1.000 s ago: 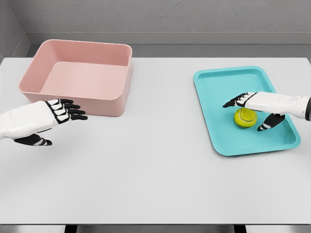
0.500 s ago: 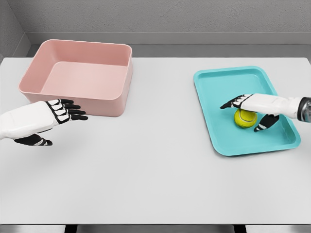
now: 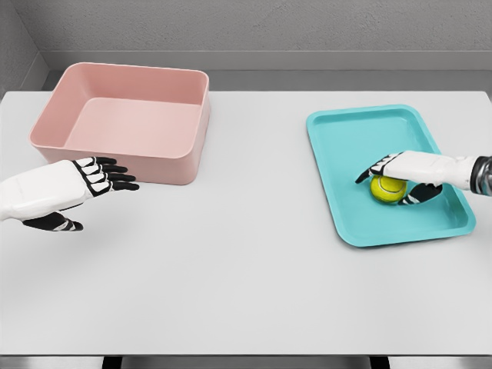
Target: Put the tennis from the blue tray into the pink basket with both arms
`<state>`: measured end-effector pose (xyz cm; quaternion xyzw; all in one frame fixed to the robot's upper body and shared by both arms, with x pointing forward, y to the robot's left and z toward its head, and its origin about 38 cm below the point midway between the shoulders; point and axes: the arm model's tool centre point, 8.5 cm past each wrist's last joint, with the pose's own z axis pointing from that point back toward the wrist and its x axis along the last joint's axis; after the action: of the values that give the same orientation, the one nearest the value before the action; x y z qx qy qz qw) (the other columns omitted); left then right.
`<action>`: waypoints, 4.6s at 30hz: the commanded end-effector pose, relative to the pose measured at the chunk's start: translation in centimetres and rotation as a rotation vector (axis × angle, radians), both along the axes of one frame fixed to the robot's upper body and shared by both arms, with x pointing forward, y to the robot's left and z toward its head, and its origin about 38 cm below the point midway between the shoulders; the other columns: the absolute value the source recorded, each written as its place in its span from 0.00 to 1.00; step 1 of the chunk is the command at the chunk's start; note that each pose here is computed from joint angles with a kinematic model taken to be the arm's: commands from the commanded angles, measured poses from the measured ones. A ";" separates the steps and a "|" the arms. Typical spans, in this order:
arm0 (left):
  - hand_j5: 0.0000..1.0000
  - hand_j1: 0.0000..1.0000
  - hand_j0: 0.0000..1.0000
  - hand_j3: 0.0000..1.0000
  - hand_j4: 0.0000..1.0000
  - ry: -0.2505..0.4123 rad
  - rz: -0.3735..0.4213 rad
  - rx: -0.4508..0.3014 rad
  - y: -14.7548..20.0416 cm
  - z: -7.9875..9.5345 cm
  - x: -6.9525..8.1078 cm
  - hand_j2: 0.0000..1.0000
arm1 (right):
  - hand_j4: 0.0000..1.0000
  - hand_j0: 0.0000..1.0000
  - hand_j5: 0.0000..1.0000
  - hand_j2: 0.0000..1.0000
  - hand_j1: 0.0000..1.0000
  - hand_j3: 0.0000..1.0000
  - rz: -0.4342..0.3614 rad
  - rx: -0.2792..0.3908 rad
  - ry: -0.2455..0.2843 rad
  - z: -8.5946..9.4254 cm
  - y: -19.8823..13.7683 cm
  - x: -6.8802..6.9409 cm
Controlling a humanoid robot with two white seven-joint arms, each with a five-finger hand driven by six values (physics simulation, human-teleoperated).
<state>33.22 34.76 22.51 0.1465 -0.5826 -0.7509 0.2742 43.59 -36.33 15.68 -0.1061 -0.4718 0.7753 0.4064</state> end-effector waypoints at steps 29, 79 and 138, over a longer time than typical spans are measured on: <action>1.00 1.00 1.00 1.00 1.00 0.002 0.002 -0.004 0.0 0.1 0.0 1.00 | 0.49 0.49 0.49 0.49 0.49 0.49 0.028 0.001 -0.075 3.5 0.3 0.5; 1.00 1.00 1.00 1.00 1.00 0.006 0.001 -0.002 0.1 0.0 0.0 1.00 | 0.46 0.46 0.46 0.46 0.46 0.46 0.577 0.006 -0.279 2.4 23.9 -4.0; 1.00 1.00 1.00 1.00 1.00 -0.101 -0.242 0.047 -10.7 -4.1 1.4 1.00 | 1.00 1.00 1.00 1.00 1.00 1.00 0.097 0.501 -0.376 10.1 5.4 -7.4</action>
<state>36.04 25.60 21.75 0.1645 -0.5960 -0.7737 0.1381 35.80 -30.42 24.12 -0.1084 -0.7080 0.6318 0.2964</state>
